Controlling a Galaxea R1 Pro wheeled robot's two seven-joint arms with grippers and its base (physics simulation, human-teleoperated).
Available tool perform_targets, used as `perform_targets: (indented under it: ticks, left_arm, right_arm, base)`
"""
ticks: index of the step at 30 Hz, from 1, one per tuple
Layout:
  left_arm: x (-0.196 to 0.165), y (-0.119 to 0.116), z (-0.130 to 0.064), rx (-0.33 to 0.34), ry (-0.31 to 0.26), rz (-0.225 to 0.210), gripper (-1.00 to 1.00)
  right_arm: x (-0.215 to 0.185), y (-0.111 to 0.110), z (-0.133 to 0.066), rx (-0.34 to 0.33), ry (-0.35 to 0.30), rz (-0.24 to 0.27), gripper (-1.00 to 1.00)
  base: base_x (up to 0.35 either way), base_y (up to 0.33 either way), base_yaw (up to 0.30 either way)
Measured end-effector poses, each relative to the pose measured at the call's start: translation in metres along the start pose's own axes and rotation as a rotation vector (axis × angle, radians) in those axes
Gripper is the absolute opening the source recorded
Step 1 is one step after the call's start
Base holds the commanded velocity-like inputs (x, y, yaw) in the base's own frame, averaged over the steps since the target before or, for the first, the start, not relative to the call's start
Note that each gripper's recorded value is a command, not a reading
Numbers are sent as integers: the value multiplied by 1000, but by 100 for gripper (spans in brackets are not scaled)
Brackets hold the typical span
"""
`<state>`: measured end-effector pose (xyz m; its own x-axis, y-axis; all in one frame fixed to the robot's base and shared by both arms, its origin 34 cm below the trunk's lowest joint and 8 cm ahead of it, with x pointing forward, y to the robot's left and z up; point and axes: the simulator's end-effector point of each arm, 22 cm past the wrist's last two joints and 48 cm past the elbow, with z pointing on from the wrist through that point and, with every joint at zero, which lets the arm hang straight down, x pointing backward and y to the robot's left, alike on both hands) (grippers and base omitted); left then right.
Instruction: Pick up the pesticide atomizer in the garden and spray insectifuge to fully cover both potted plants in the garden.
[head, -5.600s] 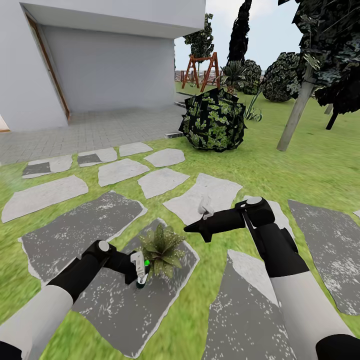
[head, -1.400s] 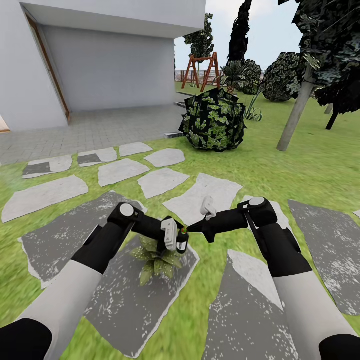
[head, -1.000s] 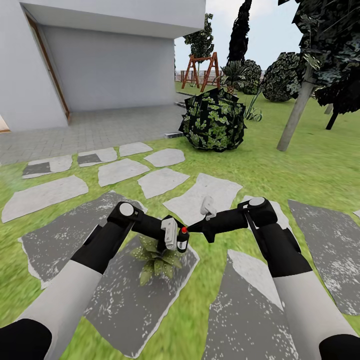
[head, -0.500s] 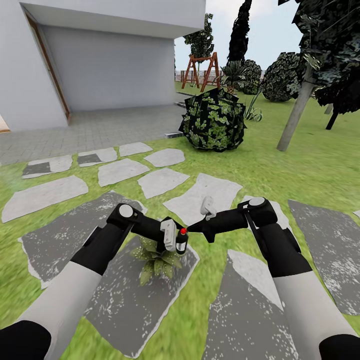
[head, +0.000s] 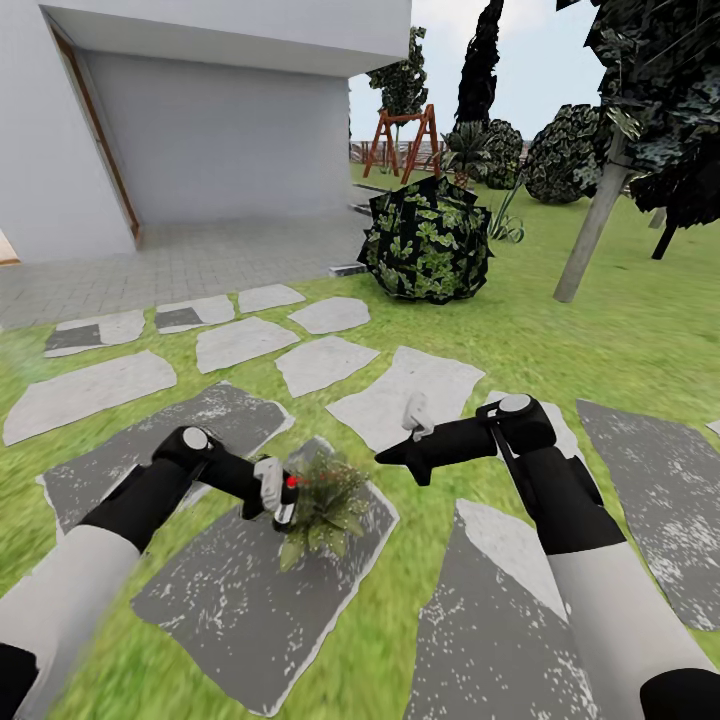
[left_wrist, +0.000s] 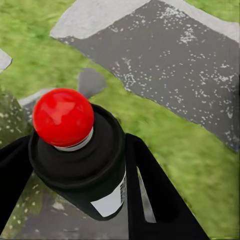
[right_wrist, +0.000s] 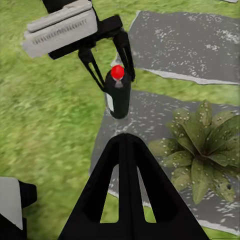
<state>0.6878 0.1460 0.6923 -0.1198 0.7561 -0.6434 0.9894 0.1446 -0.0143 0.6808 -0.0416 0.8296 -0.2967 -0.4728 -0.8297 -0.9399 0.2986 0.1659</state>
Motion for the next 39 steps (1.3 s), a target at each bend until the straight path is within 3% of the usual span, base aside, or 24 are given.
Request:
perform_targets:
  ticks: [4,7,8,9,10,11,12,13,15,16,18,20,21,22,23,26,28,30,31,33,35,39]
  left_arm:
    - [14,26,-28,-93,-41,-81,-100]
    - [19,45,-57,-162,-120,-163,-100]
    - [22,50,-65,-185,-146,-190,-100]
    - [23,52,-69,-196,-158,-202,-100]
    - [24,55,-71,-207,-166,-211,-100]
    - [26,57,-74,-223,-172,-222,-100]
    - [29,60,-74,-238,-172,-229,-100]
    - [35,68,-74,-287,-166,-243,-100]
    - [47,92,-83,-418,-158,-275,-100]
    - [54,103,-91,-479,-161,-305,-100]
    - [88,123,-115,-635,-172,-422,-100]
    - [136,125,-131,-773,-159,-545,-100]
    - [166,118,-132,-833,-132,-604,-100]
    - [194,105,-128,-879,-94,-654,-100]
    - [209,98,-126,-906,-71,-681,-100]
    - [260,68,-114,-1008,32,-757,-100]
    - [283,44,-97,-1033,85,-803,-100]
    - [303,25,-85,-1032,122,-845,-100]
    - [320,11,-77,-1030,146,-889,-100]
    - [349,-11,-71,-1043,170,-970,-100]
    - [364,-21,-70,-1068,163,-1006,-100]
    - [382,-46,-46,-1042,165,-1059,-100]
  right_arm:
    - [22,-19,-16,46,43,21,-100]
    - [45,-36,-32,85,82,53,-100]
    - [54,-50,-44,135,97,65,-100]
    - [58,-66,-55,195,97,77,-100]
    - [60,-92,-76,297,76,101,-100]
    - [63,-132,-116,469,27,149,-100]
    - [67,-160,-152,598,-22,199,-100]
    - [77,-190,-202,766,-85,272,-100]
    - [95,-213,-257,926,-155,362,-100]
    - [100,-217,-269,960,-171,384,-100]
    - [111,-225,-295,1045,-196,424,-100]
    - [134,-234,-330,1179,-216,490,-100]
    - [154,-239,-334,1237,-232,549,100]
    - [176,-245,-323,1264,-259,599,100]
    - [189,-249,-313,1271,-282,617,100]
    - [224,-259,-284,1299,-346,605,100]
    - [242,-260,-263,1289,-356,614,100]
    - [260,-258,-243,1262,-352,654,100]
    - [274,-255,-228,1245,-355,682,100]
    - [292,-250,-210,1232,-382,711,100]
    - [302,-246,-199,1223,-399,737,100]
    - [374,-197,-169,1202,-311,823,100]
  base:
    - [0,0,0]
    - [0,0,0]
    - [0,0,0]
    - [0,0,0]
    - [0,0,0]
    - [0,0,0]
    - [0,0,0]
    - [0,0,0]
    - [0,0,0]
    - [0,0,0]
    - [0,0,0]
    - [0,0,0]
    - [0,0,0]
    - [0,0,0]
    - [0,0,0]
    - [0,0,0]
    - [0,0,0]
    - [0,0,0]
    - [0,0,0]
    - [0,0,0]
    - [0,0,0]
    - [0,0,0]
